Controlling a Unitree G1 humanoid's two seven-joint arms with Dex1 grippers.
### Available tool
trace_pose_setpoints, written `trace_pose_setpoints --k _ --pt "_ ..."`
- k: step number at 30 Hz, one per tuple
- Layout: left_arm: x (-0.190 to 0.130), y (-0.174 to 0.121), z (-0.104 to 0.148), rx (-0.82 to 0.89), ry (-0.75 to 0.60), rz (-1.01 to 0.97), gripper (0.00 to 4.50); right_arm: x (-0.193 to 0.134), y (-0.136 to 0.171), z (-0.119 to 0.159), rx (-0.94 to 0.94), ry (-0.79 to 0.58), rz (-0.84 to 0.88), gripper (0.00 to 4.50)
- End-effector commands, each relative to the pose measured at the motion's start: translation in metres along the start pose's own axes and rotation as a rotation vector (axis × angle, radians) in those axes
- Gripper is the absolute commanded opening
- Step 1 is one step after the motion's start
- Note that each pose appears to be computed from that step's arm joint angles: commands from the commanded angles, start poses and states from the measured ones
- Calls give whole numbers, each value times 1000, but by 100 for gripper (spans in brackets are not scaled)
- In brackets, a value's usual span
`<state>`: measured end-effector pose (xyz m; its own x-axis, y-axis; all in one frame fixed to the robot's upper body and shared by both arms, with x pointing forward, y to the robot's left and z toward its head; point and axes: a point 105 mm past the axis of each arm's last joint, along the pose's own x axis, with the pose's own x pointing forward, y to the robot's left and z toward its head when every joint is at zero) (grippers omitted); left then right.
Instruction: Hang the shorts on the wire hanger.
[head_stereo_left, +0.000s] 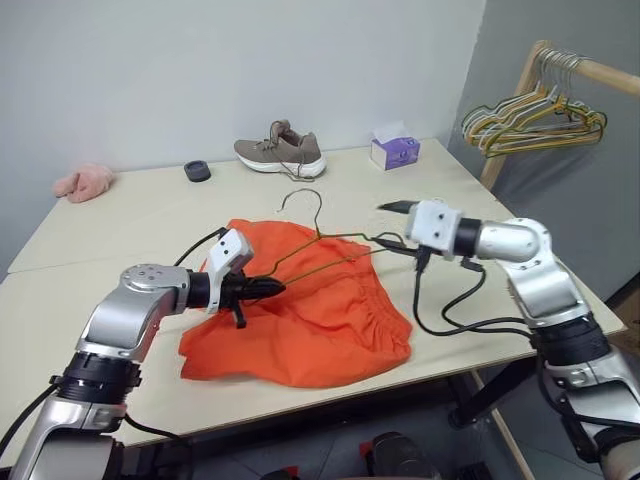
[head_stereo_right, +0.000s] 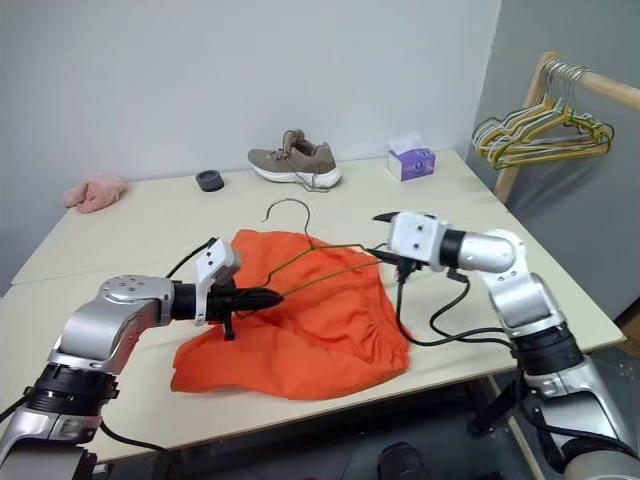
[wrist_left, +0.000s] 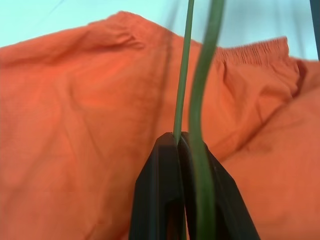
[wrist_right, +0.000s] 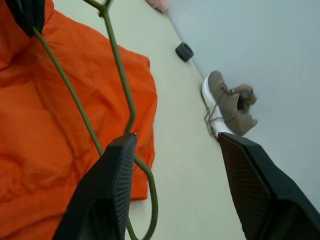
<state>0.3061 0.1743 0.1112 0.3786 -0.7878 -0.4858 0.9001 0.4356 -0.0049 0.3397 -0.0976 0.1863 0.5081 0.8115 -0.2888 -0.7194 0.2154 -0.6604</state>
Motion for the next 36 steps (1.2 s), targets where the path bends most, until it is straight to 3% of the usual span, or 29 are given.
trace_pose_setpoints --k 1,8,17,25,35,36 --pt "-5 -5 11 113 15 -26 0 -5 8 3 70 27 102 259" --pt "-4 -9 14 152 26 -48 0 0 24 -15 68 176 267 259" --pt "-2 -15 15 182 38 -66 0 14 36 -23 76 247 401 259" --pt "2 -19 15 192 32 -77 0 14 47 -27 116 242 474 3" --pt "6 -14 19 191 -10 -45 0 5 51 -30 138 251 486 3" --pt "6 -12 19 193 -9 -32 49 4 51 -30 142 252 484 0"
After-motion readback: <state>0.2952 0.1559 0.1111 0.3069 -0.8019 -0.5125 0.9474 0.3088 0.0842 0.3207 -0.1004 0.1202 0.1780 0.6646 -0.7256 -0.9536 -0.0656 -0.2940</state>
